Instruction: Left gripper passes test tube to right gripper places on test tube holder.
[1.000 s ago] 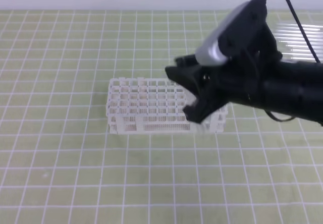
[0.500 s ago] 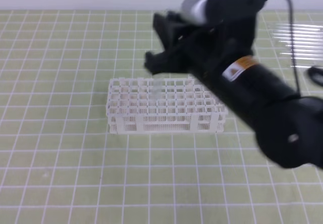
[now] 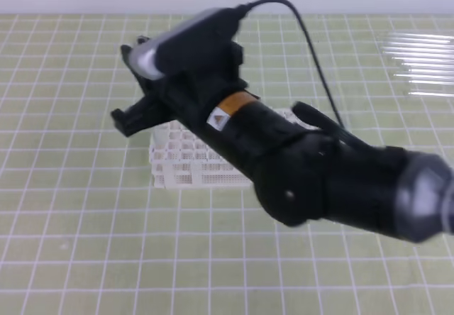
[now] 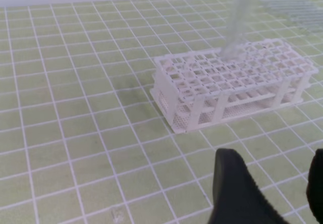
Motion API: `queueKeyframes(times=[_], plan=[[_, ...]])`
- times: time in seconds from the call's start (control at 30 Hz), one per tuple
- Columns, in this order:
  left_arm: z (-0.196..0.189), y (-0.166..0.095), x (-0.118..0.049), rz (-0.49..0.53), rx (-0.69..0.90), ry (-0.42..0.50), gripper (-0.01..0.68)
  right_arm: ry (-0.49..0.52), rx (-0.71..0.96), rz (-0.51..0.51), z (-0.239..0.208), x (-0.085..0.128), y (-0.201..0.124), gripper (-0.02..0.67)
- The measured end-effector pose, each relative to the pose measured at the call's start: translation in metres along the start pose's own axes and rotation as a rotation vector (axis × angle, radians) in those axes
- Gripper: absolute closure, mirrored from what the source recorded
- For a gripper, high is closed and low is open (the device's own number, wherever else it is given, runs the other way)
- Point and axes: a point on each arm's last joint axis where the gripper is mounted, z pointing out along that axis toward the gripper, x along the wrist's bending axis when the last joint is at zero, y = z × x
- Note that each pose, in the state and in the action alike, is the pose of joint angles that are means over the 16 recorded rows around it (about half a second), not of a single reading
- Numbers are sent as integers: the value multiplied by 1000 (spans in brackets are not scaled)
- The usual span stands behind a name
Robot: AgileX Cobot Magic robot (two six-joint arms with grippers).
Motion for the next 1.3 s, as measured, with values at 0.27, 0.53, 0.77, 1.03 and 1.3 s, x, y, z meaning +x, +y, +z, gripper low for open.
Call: queueKeyframes(times=[0.27, 0.53, 0.77, 1.03, 1.3], plan=[[-1, 0, 1, 4, -2, 7, 387, 12, 51, -25, 36, 0, -14, 552], [-1, 0, 2, 12, -6, 16, 387, -15, 84, -28, 53, -11, -34, 552], [-1, 0, 2, 12, -6, 17, 387, -28, 102, 0, 57, -15, -47, 552], [-1, 0, 2, 12, -6, 17, 387, -30, 100, 37, 59, -14, -53, 552], [-1, 0, 2, 13, -6, 17, 387, -27, 105, 47, 59, -12, -54, 552]])
